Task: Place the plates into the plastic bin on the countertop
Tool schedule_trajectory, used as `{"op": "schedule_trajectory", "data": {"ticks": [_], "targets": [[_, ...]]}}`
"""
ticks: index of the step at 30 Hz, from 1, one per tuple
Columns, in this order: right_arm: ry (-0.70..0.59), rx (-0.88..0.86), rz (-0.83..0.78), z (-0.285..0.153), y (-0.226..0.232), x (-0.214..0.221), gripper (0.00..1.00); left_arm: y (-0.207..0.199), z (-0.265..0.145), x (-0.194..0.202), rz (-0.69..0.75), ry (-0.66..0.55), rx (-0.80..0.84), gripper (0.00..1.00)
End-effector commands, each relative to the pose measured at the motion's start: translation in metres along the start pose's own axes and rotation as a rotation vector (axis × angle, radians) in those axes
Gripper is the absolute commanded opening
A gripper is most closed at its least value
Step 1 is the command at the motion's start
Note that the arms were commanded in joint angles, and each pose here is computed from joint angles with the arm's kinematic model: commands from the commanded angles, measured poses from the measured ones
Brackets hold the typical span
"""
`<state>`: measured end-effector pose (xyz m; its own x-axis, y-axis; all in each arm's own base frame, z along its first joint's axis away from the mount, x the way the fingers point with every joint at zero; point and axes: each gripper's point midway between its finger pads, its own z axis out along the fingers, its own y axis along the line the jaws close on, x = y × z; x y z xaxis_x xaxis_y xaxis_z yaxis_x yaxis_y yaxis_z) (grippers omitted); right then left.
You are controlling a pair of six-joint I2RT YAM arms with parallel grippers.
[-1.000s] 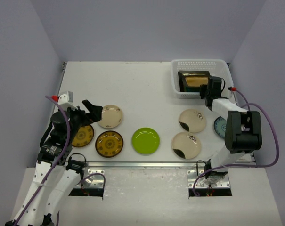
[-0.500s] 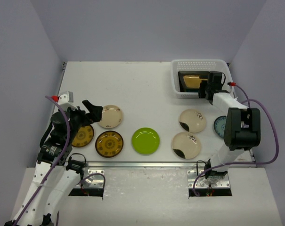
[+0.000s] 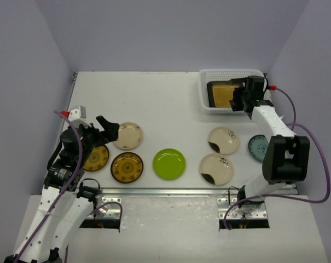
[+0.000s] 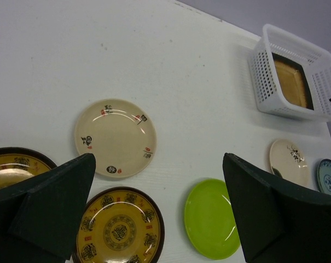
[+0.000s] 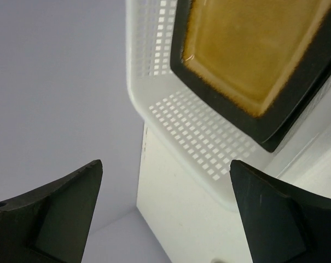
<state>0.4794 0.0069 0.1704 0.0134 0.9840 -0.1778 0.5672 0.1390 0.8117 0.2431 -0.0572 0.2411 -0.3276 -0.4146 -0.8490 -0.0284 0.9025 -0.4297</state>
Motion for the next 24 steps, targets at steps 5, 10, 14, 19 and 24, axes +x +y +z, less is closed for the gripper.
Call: {"op": "schedule_trajectory", "data": {"ticks": [5, 10, 14, 19, 24], "targets": [[0.329, -0.445, -0.441, -0.098, 0.087, 0.066, 0.99, -0.02, 0.02, 0.015, -0.019, 0.122, 0.069, 1.0], [0.569, -0.519, -0.81, -0.163, 0.031, 0.125, 0.99, -0.077, 0.039, 0.056, -0.151, 0.352, 0.366, 1.0], [0.515, -0.506, -0.861, -0.187, -0.025, 0.117, 0.99, -0.113, 0.062, 0.075, -0.179, 0.424, 0.456, 1.0], [0.433, -0.394, -0.93, -0.204, -0.076, 0.096, 0.99, -0.182, 0.101, 0.101, -0.213, 0.475, 0.548, 1.0], [0.373, -0.357, -0.985, -0.238, -0.098, 0.077, 0.99, -0.252, 0.151, 0.179, -0.174, 0.67, 0.573, 1.0]]}}
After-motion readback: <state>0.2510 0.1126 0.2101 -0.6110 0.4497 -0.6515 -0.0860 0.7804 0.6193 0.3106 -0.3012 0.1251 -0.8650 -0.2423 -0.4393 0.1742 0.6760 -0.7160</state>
